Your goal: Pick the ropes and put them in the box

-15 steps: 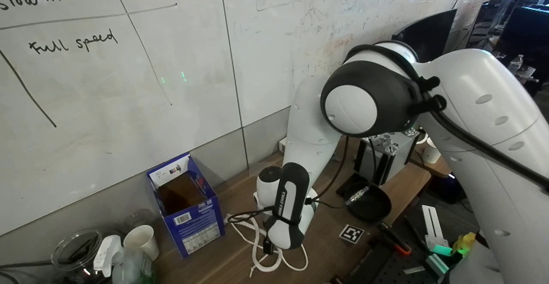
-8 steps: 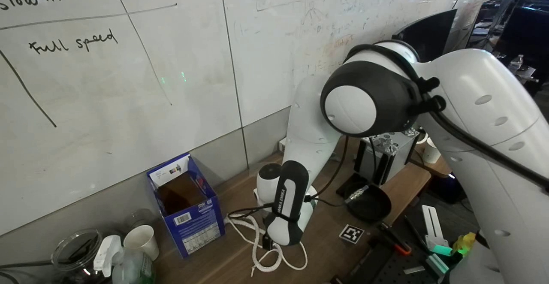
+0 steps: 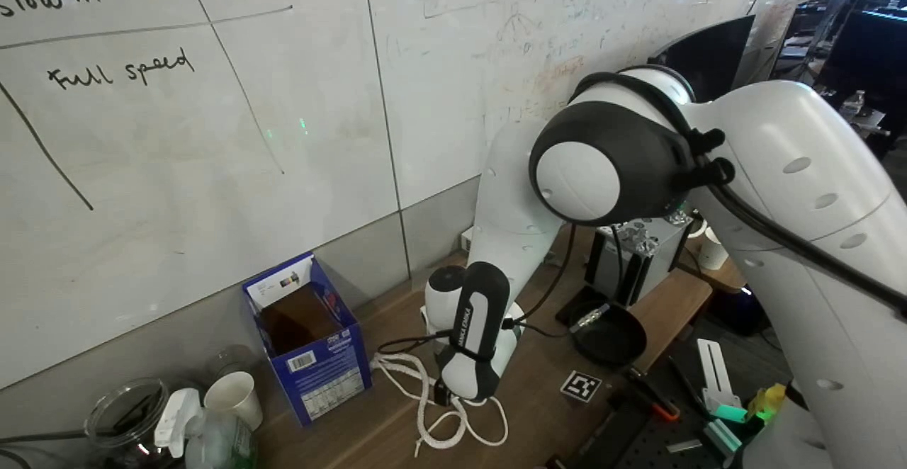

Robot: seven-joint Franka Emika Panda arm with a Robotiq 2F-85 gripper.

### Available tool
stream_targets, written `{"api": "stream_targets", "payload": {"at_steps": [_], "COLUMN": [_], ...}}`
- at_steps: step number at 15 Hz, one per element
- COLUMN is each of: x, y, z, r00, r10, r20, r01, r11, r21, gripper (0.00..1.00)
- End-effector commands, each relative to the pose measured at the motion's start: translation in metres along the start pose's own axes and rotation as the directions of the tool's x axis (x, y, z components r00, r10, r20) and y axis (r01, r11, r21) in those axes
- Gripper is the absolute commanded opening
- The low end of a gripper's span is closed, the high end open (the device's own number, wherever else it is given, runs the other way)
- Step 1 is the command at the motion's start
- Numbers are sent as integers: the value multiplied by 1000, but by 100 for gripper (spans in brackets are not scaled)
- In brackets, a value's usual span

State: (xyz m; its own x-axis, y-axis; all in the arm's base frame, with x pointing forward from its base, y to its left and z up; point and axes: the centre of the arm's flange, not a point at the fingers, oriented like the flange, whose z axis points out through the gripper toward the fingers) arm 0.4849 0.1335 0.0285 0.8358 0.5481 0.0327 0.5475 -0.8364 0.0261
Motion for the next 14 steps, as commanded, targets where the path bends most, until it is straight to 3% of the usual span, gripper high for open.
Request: {"api": "stream_targets", "payload": {"at_steps": [1, 14], "x": [-2, -10], "y": [-1, -2], "z": [-5, 3], "r00": [1000, 999], "r10": [-1, 7], "r20": [18, 36], "r01": [1, -7], "r11": [1000, 1000], "r21": [0, 4], "gripper": [100, 100]}}
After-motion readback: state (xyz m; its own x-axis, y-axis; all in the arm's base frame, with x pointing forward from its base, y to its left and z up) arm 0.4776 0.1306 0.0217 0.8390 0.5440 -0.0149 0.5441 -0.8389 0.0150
